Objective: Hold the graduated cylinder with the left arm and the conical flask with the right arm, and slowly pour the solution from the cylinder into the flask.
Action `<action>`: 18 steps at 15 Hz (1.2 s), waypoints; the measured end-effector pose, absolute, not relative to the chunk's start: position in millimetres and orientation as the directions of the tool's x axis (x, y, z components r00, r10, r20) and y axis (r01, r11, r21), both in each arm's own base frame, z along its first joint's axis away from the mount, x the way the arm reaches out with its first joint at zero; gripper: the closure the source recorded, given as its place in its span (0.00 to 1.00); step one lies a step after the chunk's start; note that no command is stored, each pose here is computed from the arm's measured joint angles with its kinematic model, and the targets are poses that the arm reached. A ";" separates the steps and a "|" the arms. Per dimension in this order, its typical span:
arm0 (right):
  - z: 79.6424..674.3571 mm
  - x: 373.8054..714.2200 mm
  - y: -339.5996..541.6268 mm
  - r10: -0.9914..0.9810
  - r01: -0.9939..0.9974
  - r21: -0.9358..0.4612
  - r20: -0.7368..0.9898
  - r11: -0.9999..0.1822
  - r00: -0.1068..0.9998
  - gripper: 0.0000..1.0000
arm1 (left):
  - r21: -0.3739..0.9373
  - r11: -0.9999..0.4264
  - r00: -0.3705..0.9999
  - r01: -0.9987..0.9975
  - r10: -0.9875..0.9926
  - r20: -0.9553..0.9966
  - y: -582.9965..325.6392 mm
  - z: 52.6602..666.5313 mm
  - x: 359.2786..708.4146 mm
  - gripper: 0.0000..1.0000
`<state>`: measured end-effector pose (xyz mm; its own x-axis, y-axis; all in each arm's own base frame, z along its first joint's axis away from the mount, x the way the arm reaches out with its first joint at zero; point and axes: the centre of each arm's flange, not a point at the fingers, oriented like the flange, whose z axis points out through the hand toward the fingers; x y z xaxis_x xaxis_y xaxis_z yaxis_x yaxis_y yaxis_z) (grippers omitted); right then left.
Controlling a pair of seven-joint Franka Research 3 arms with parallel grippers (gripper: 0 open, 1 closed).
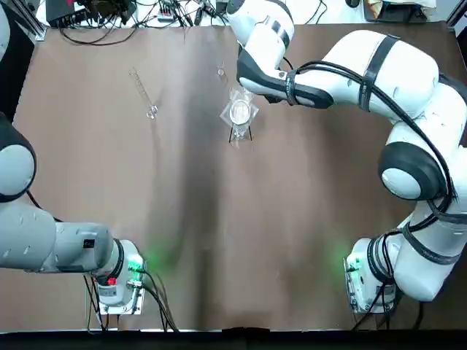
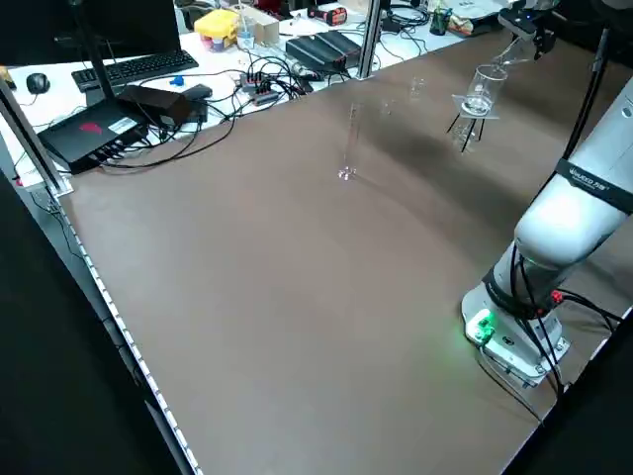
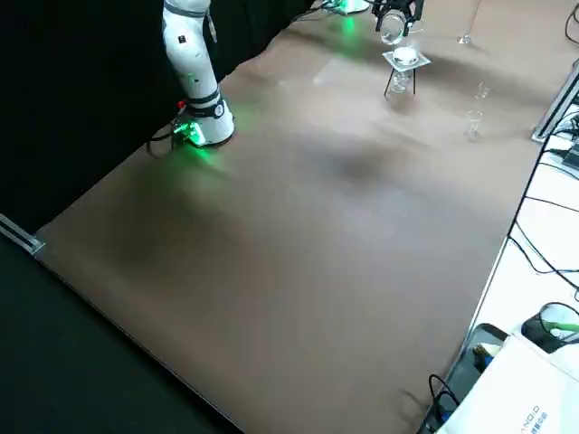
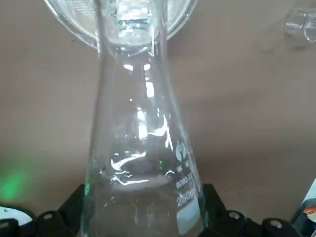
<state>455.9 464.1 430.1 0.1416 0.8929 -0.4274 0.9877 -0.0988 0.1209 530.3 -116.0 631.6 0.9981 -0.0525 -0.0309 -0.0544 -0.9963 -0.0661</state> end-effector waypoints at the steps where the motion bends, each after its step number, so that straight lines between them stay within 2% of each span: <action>1: 428.9 455.2 465.4 0.891 0.988 0.124 -0.432 -0.094 0.139 0.04 | -0.066 -0.996 0.998 -0.055 -0.053 -0.030 -116.4 632.6 528.8 0.00; 18: 433.5 451.2 470.4 0.882 0.987 0.135 -0.451 -0.083 0.136 0.04 | -0.066 -0.994 0.995 -0.092 -0.089 -0.045 -109.2 627.0 529.0 0.00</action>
